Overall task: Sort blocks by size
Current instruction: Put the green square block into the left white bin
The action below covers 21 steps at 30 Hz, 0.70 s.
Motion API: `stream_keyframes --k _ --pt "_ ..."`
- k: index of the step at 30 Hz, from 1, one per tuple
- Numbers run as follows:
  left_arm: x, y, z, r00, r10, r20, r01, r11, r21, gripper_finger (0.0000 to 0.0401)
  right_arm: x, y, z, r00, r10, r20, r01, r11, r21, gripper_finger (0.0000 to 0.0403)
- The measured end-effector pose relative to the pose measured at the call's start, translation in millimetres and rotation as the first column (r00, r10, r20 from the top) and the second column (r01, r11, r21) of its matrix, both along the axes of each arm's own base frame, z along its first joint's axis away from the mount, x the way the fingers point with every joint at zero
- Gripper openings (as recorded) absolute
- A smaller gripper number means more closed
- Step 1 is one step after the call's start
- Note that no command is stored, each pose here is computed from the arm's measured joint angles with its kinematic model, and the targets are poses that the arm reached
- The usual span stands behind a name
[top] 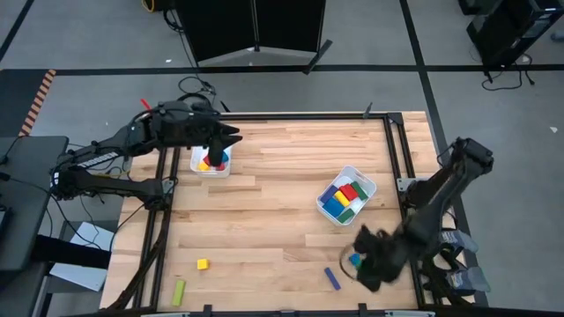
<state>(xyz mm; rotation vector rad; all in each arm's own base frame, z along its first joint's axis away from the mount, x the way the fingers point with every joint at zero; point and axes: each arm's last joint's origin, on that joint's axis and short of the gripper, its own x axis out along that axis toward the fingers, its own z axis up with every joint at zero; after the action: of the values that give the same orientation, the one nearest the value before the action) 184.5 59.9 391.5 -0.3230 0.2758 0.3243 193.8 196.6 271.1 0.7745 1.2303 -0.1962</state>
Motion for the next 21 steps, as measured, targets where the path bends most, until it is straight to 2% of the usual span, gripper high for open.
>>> stream_keyframes --k 6,10,13,15,18,21 --pt "2.3 -1.2 8.2 0.994 -0.052 0.096 0.054 0.998 -0.018 0.0152 49.2 -78.8 64.1 0.978 0.076 0.192 -0.037 0.979 -0.201 0.0143" --pt "-0.9 -3.7 25.2 0.963 -0.097 0.252 0.096 0.995 0.017 0.0152 91.6 -140.2 84.4 0.94 0.149 0.308 -0.02 0.922 -0.386 0.0143" --pt "-8.5 -6.4 39.3 0.924 -0.11 0.367 0.099 0.994 0.05 0.0152 130.9 -184.2 82.7 0.9 0.21 0.381 -0.004 0.88 -0.475 0.0143" --pt "-15.5 -8.7 44.7 0.909 -0.114 0.402 0.096 0.993 0.064 0.0152 161.4 -208.0 74.8 0.854 0.258 0.452 0.005 0.864 -0.503 0.0143" --pt "-25.7 -11.3 46.8 0.91 -0.09 0.406 0.071 0.996 0.062 0.0152 208.1 -231.5 50.6 0.786 0.339 0.518 -0.025 0.854 -0.52 0.0143" --pt "-35.5 -13.3 46.5 0.918 -0.051 0.393 0.034 0.998 0.05 0.0152 249.2 -250.4 21.7 0.765 0.371 0.526 -0.04 0.843 -0.537 0.0143"
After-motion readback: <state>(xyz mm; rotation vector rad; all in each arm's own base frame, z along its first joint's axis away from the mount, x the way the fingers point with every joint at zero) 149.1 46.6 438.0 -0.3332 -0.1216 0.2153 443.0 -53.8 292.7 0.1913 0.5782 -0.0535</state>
